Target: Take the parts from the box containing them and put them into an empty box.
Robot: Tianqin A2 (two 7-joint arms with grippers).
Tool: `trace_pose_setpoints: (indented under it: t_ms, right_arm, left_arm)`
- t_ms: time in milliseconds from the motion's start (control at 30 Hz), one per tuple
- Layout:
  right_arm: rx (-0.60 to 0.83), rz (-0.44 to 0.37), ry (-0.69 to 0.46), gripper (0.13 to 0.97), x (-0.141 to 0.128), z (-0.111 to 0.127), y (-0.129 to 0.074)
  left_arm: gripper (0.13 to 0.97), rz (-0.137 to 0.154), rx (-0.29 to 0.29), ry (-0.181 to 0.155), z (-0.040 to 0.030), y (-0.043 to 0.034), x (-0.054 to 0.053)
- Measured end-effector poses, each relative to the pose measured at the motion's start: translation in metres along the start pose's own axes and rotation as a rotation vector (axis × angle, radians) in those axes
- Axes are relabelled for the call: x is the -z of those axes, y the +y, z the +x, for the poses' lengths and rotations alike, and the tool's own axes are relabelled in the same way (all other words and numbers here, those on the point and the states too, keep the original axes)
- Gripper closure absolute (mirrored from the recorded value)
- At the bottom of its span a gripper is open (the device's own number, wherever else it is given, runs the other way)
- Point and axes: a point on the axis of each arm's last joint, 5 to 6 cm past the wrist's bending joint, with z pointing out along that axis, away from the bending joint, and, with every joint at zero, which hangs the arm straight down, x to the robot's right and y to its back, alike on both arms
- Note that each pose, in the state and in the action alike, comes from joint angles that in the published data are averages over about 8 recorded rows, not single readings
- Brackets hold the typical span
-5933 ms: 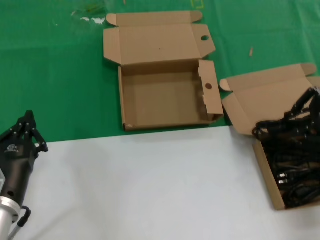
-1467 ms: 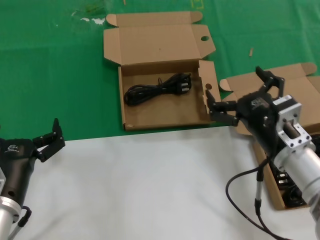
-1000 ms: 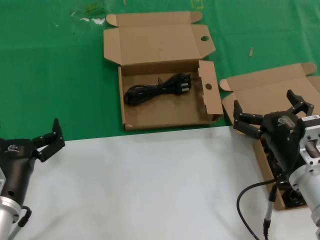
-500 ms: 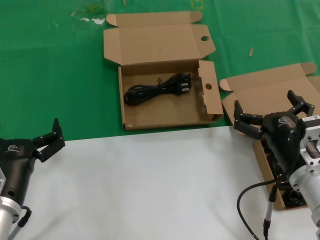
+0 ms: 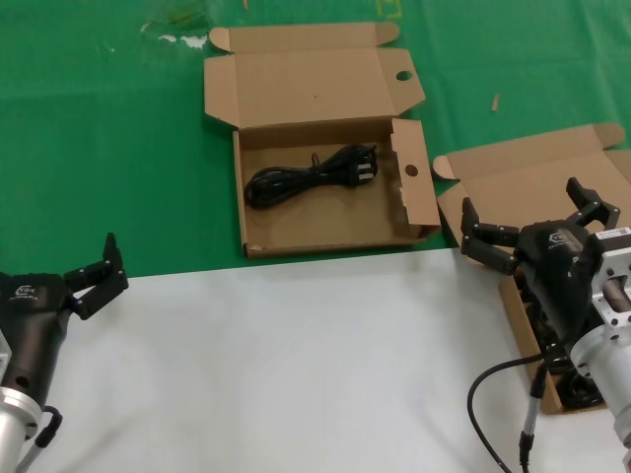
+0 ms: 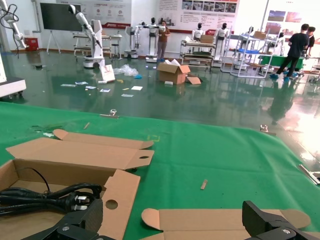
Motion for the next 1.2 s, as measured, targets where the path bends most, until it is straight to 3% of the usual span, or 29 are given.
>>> trace_pose_setpoints:
  t_ms: [1200]
  right_arm:
    - [0.000,0.000,0.000,0.130,0.0000,0.0000,0.0000]
  left_arm:
    - [0.132,0.000,0.000,0.000,0.0000,0.0000,0.0000]
